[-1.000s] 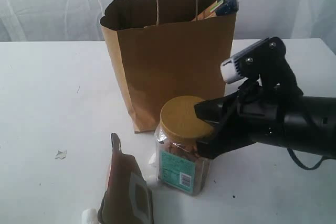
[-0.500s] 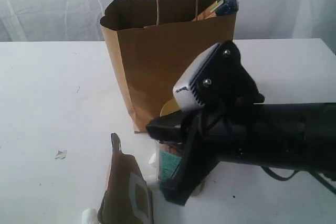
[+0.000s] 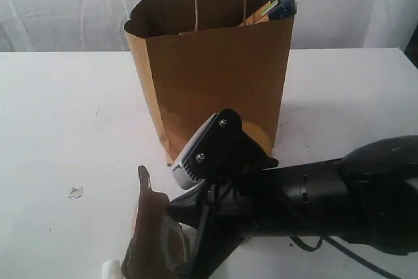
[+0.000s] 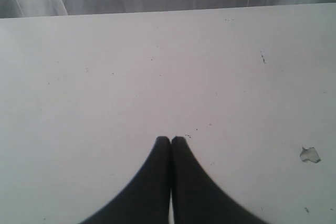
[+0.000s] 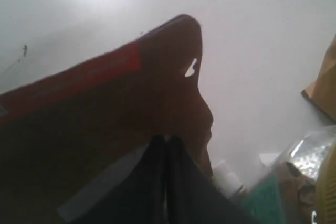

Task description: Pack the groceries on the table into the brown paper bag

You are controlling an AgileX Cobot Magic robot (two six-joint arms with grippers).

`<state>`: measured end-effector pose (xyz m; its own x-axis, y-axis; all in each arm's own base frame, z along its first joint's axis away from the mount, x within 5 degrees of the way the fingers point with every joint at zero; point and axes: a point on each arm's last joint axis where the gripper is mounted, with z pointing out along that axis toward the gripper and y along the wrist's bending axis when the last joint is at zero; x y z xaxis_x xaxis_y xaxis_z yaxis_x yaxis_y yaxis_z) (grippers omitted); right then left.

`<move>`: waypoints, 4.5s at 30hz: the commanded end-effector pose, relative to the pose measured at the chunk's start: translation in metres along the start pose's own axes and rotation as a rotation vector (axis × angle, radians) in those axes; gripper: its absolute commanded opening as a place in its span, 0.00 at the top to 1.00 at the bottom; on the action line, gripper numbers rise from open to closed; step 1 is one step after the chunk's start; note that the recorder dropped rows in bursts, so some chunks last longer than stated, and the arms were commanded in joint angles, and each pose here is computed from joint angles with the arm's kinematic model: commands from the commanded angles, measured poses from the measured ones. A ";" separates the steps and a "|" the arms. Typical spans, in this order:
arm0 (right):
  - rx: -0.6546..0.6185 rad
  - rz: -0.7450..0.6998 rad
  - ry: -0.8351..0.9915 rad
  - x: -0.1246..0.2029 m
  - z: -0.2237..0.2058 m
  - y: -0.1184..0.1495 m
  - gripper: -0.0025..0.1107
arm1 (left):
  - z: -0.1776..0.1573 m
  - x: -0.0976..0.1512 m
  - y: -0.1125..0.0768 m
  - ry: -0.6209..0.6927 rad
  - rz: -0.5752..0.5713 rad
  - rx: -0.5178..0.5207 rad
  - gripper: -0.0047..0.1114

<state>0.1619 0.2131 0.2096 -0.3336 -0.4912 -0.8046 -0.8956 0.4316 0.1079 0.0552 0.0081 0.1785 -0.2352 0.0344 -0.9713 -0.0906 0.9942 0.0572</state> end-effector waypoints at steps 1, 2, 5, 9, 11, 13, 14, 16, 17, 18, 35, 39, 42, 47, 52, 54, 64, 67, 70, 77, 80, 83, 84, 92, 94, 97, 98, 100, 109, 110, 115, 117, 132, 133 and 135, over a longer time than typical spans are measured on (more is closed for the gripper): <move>0.055 0.025 0.064 0.010 0.014 -0.009 0.98 | 0.000 0.000 0.000 -0.009 -0.002 0.002 0.96; 0.083 0.028 0.079 0.012 0.016 -0.012 0.98 | 0.000 0.000 0.000 -0.009 -0.002 0.002 0.96; 0.209 0.030 0.145 0.020 0.021 -0.025 0.98 | 0.000 0.000 0.000 -0.009 -0.002 0.002 0.96; 0.354 0.024 0.193 0.025 0.018 -0.038 0.98 | 0.000 0.000 0.000 -0.009 -0.002 0.002 0.96; 0.397 0.022 0.205 0.026 0.016 -0.042 0.98 | 0.000 0.000 0.000 -0.009 -0.002 0.002 0.96; 0.419 0.021 0.211 0.027 0.015 -0.044 0.98 | 0.000 0.000 0.000 -0.009 -0.002 0.002 0.96; 0.427 0.023 0.213 0.027 0.015 -0.044 0.98 | 0.000 0.000 0.000 -0.009 -0.002 0.002 0.96; 0.444 0.027 0.217 0.027 0.014 -0.046 0.98 | 0.000 0.000 0.000 -0.009 -0.002 0.002 0.96; 0.457 0.027 0.220 0.027 0.014 -0.047 0.98 | 0.000 0.000 0.000 -0.009 -0.002 0.002 0.96; 0.475 0.026 0.227 0.028 0.013 -0.048 0.98 | 0.000 0.000 0.000 -0.009 -0.002 0.002 0.96; 0.813 0.014 0.211 0.016 -0.029 -0.066 0.98 | 0.000 0.000 0.000 -0.009 -0.002 0.002 0.96; 0.778 0.018 0.161 0.010 -0.035 -0.061 0.98 | 0.000 0.000 0.000 -0.009 -0.002 0.002 0.96; 0.769 0.030 0.121 0.012 -0.048 -0.056 0.98 | 0.000 0.000 0.000 -0.009 -0.002 0.002 0.96; 0.866 0.154 0.040 0.030 -0.084 -0.051 0.98 | 0.000 0.000 0.000 -0.011 -0.002 0.002 0.96; 1.144 0.330 -0.072 0.051 -0.128 -0.054 0.98 | 0.000 0.000 0.000 -0.011 -0.002 0.002 0.96; 1.122 0.362 -0.143 0.057 -0.129 -0.052 0.98 | 0.000 0.000 0.000 -0.011 -0.002 0.002 0.96; 0.606 0.307 0.000 0.086 -0.060 -0.030 0.98 | 0.000 0.000 0.000 -0.011 -0.002 0.002 0.96; 0.617 0.287 0.018 0.088 -0.058 -0.031 0.94 | 0.000 0.000 0.000 -0.011 -0.002 0.002 0.96; 0.538 0.307 0.088 0.094 -0.050 -0.025 0.50 | 0.000 0.000 0.000 -0.011 -0.002 0.002 0.96; 0.580 0.435 0.049 0.095 -0.049 -0.029 0.05 | 0.000 0.000 0.000 -0.011 -0.002 0.002 0.96; 0.589 0.456 0.037 0.095 -0.049 -0.029 0.05 | 0.000 0.000 0.000 -0.011 -0.002 0.002 0.96; 0.621 0.479 0.009 0.094 -0.050 -0.032 0.05 | 0.000 0.000 0.000 -0.011 -0.002 0.002 0.96; 0.644 0.473 -0.007 0.093 -0.051 -0.034 0.05 | 0.000 0.000 0.000 -0.011 -0.002 0.002 0.96; 0.783 0.378 -0.120 0.083 -0.060 -0.046 0.05 | 0.000 0.000 0.000 -0.011 -0.002 0.002 0.96; 0.748 0.301 -0.122 0.080 -0.057 -0.044 0.05 | 0.000 0.000 0.000 -0.011 -0.002 0.002 0.96; 0.846 0.315 -0.188 0.082 -0.050 -0.055 0.05 | 0.000 0.000 0.000 -0.011 -0.002 0.002 0.96; 0.822 0.321 -0.203 0.084 -0.039 -0.056 0.05 | 0.000 0.000 0.000 -0.011 -0.002 0.002 0.96; 0.767 0.308 -0.220 0.084 -0.026 -0.056 0.05 | 0.000 0.000 0.000 -0.011 -0.002 0.002 0.96; 0.838 0.312 -0.222 0.088 0.006 -0.072 0.05 | 0.000 0.000 0.000 -0.011 -0.002 0.002 0.96; 0.842 0.308 -0.217 0.090 0.008 -0.073 0.05 | 0.000 0.000 0.000 -0.011 -0.002 0.002 0.96; 0.882 0.268 -0.225 0.095 0.017 -0.078 0.05 | 0.000 0.000 0.000 -0.011 -0.002 0.002 0.96; 0.901 0.247 -0.244 0.095 0.020 -0.080 0.05 | 0.000 0.000 0.000 -0.011 -0.002 0.002 0.96; 0.941 0.194 -0.305 0.085 0.036 -0.089 0.05 | 0.000 0.000 0.000 -0.011 -0.002 0.002 0.96; 0.944 0.199 -0.305 0.085 0.036 -0.089 0.06 | 0.000 0.000 0.000 -0.011 -0.002 0.002 0.96; 0.953 0.208 -0.303 0.085 0.035 -0.090 0.10 | 0.000 0.000 0.000 -0.011 -0.002 0.002 0.96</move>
<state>0.2227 0.1595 0.1084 -0.2685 -0.1843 -0.9455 -0.1903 0.9723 -0.1356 0.0550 0.0081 0.1788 -0.2312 0.0346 -0.9723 -0.0908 0.9942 0.0569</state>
